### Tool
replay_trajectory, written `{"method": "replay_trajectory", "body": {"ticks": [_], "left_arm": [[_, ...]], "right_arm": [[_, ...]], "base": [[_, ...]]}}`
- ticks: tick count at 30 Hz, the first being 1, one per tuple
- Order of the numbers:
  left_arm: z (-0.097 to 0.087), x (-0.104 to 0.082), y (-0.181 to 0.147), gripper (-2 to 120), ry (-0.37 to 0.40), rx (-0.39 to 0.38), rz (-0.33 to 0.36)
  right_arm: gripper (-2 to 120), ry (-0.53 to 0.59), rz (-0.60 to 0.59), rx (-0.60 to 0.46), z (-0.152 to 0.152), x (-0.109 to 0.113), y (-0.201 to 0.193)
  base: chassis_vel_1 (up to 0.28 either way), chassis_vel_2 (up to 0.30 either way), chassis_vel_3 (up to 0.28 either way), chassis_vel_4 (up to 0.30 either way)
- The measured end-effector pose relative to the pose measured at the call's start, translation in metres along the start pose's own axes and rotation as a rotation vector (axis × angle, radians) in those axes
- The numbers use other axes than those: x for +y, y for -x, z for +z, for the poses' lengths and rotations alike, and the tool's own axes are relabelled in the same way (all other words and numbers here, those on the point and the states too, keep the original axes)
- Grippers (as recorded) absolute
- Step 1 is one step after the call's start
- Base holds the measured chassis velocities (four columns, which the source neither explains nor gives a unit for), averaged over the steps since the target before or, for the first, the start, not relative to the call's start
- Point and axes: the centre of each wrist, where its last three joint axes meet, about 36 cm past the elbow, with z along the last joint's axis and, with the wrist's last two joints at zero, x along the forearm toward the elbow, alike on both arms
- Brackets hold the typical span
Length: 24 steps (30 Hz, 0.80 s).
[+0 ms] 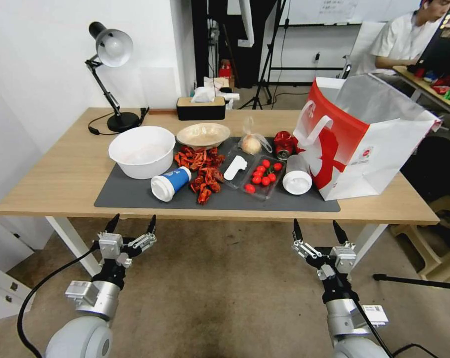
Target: Pick up the trash from the table and place it into the takeout bag.
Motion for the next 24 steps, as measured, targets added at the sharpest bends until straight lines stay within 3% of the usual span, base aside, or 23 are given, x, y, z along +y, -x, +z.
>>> {"method": "replay_trajectory", "body": {"ticks": [18,24], "left_arm": [[0.000,0.000,0.000,100,0.000,0.000,0.000],[-0.012,-0.006,0.004,100,-0.026,0.033,-0.029]], "right_arm": [[100,0.000,0.000,0.000,0.000,0.000,0.000],[100,-0.001,-0.001,0.003,-0.002,0.000,0.001]], "base": [[0.000,0.000,0.000,0.000],[0.000,0.000,0.000,0.000]]}}
